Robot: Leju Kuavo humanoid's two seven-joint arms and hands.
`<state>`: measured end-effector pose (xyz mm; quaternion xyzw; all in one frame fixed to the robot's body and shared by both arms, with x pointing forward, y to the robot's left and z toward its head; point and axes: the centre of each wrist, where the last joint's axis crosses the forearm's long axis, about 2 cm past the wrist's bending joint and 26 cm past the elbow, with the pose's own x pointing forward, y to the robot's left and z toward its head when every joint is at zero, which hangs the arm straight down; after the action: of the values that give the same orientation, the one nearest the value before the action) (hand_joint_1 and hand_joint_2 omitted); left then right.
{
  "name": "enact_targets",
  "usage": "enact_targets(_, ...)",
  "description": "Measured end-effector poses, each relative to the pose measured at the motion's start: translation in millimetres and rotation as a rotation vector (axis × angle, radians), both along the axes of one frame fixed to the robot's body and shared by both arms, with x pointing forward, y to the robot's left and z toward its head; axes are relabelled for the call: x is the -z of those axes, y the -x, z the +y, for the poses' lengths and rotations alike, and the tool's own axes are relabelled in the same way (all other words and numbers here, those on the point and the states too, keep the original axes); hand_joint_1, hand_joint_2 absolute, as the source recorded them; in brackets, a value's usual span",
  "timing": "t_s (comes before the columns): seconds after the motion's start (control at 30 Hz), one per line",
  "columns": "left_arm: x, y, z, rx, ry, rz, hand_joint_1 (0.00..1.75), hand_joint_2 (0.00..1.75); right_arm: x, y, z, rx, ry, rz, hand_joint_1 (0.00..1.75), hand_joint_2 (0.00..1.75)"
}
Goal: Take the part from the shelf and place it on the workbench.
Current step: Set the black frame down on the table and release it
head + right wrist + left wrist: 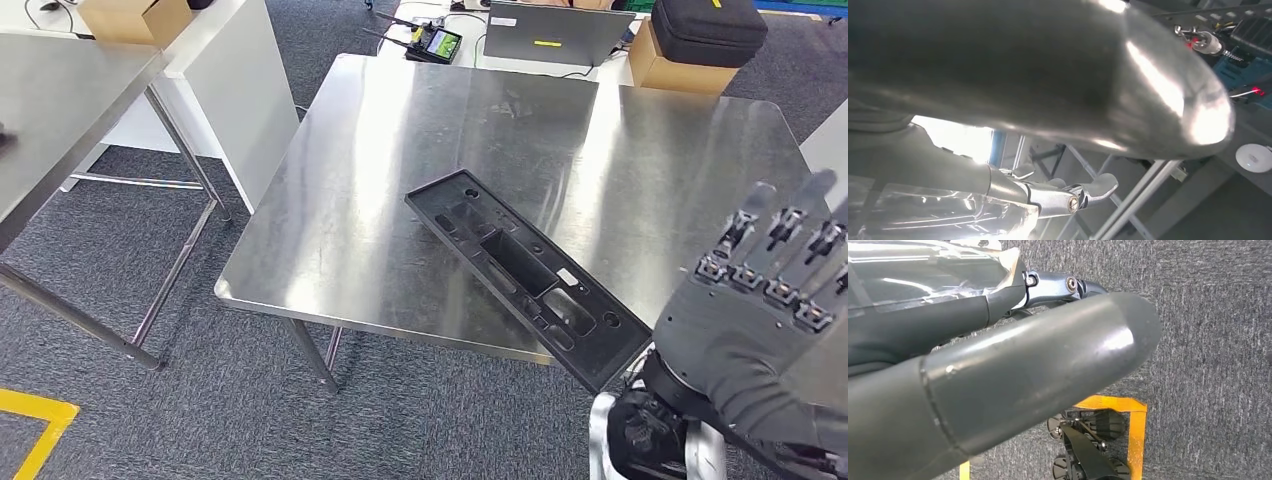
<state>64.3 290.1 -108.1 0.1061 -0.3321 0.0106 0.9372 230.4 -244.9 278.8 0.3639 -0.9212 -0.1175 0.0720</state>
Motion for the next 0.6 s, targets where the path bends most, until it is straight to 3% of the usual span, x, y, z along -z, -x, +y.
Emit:
enact_targets(0.3, -1.4, -8.5, 1, 0.003, 0.002, -0.024, 0.0, 0.0, 25, 21, -25, 0.049, -0.014, 0.07, 0.0, 0.0)
enact_targets(0.6, -1.5, -9.4, -1, -0.011, 0.009, -0.035, 0.0, 0.0, 33, 21, -40, 0.087, -0.035, 0.13, 0.0, 0.0)
